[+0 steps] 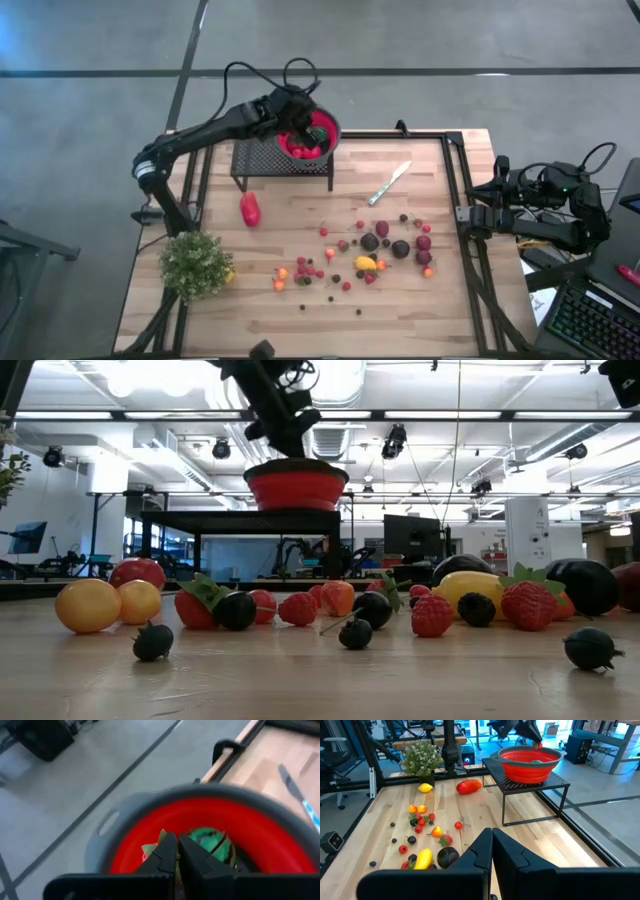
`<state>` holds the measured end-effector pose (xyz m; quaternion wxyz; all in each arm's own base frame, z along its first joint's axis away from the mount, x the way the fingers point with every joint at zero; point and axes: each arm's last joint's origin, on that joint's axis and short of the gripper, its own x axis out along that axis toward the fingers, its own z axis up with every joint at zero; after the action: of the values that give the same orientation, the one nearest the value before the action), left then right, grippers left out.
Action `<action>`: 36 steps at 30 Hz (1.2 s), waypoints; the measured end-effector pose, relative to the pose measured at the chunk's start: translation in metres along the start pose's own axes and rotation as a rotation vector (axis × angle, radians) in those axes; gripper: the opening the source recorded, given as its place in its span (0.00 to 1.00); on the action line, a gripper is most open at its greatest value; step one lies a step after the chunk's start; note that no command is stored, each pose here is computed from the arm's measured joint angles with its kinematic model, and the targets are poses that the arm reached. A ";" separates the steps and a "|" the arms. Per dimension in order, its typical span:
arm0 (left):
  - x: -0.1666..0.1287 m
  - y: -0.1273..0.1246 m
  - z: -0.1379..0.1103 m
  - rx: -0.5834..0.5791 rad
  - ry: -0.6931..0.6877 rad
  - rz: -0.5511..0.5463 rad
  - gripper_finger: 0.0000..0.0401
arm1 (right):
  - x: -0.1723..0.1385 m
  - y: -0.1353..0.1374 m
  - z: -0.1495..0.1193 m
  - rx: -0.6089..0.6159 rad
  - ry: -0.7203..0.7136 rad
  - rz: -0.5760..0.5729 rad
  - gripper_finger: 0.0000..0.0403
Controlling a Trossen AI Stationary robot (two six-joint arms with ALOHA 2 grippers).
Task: Pick & Place Fruit
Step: Put the red strawberry into the red gray strainer bowl on the shelf, then put the orange pear into the red gray strainer bowl on the shelf
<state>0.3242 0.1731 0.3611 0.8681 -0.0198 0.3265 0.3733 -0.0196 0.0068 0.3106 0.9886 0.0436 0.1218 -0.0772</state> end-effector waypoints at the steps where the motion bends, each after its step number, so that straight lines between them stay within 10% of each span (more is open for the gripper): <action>1: 0.002 -0.001 -0.003 0.003 0.009 0.000 0.02 | 0.000 0.000 0.000 0.000 0.000 0.000 0.02; 13: 0.016 -0.004 -0.016 -0.010 0.007 0.004 0.04 | 0.000 0.000 0.000 0.002 0.000 0.000 0.02; 28: 0.018 -0.005 -0.017 0.035 0.002 0.004 0.42 | 0.000 0.000 0.000 0.000 0.001 0.000 0.02; 36: 0.014 -0.007 -0.016 0.110 -0.010 -0.003 0.47 | 0.000 0.000 0.000 0.002 0.000 0.000 0.02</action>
<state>0.3272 0.1725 0.3389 0.8701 0.0291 0.3421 0.3537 -0.0196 0.0068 0.3106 0.9885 0.0445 0.1218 -0.0773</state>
